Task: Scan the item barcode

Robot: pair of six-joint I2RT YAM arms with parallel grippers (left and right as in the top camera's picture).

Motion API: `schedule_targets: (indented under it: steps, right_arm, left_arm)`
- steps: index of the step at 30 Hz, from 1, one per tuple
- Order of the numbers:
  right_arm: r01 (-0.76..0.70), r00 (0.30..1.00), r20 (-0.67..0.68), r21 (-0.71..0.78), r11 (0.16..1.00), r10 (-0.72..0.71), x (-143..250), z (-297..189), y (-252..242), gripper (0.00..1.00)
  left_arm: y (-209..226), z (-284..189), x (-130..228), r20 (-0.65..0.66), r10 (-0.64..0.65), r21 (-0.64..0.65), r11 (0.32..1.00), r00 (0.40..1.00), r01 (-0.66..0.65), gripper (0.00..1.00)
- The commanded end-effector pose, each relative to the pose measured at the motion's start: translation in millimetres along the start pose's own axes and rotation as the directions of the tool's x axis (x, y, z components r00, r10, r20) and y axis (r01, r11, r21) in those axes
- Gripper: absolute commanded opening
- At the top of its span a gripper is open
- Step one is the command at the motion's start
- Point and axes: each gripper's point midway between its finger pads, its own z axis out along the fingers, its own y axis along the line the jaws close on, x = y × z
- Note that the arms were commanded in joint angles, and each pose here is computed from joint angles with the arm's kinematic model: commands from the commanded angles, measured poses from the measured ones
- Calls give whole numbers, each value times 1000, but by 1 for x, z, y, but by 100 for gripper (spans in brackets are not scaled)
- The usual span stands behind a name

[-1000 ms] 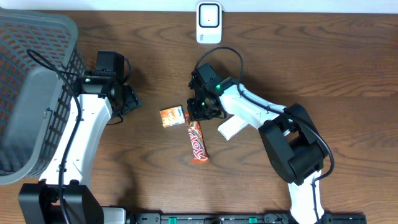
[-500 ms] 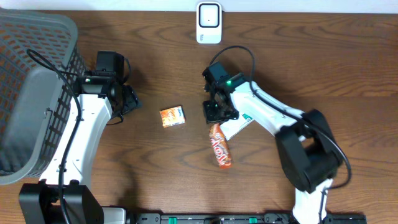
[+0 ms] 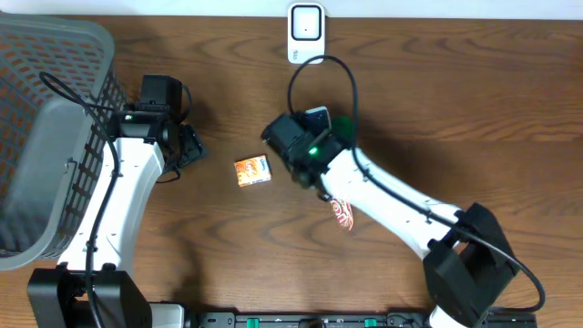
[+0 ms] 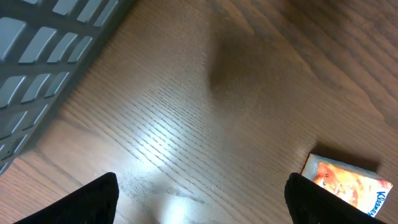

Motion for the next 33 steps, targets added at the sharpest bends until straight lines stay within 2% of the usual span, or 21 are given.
schedule_targets:
  steps: [1, 5, 13, 16, 21, 25, 27, 30, 33]
  right_arm:
    - [-87, 967, 255, 271, 959, 16, -32, -25, -34, 1]
    - [-120, 942, 335, 283, 952, 19, -43, -35, -28, 1]
    - [-92, 939, 342, 340, 936, -32, -50, -3, -15, 1]
    - [-30, 944, 316, 372, 928, -96, -46, 13, -4, 1]
    - [167, 931, 231, 420, 892, -283, -30, 37, 23, 1]
    - [218, 926, 204, 395, 893, -317, -18, 42, 37, 1]
    - [233, 929, 192, 360, 903, -317, -14, 43, 43, 9]
    - [252, 931, 178, 325, 912, -320, -9, 45, 50, 32]
    - [269, 934, 157, 286, 920, -322, -3, 47, 55, 44]
  left_arm:
    - [5, 2, 1, 1, 4, -20, 1000, 1000, -4, 86]
    - [5, 2, 1, 1, 4, -20, 1000, 1000, -4, 86]
    - [5, 2, 1, 1, 4, -20, 1000, 1000, -4, 86]
    - [5, 2, 1, 1, 4, -20, 1000, 1000, -4, 86]
    - [5, 2, 1, 1, 4, -20, 1000, 1000, -4, 86]
    - [5, 2, 1, 1, 4, -20, 1000, 1000, -4, 86]
    - [5, 2, 1, 1, 4, -20, 1000, 1000, -4, 86]
    - [5, 2, 1, 1, 4, -20, 1000, 1000, -4, 86]
    - [5, 2, 1, 1, 4, -20, 1000, 1000, -4, 86]
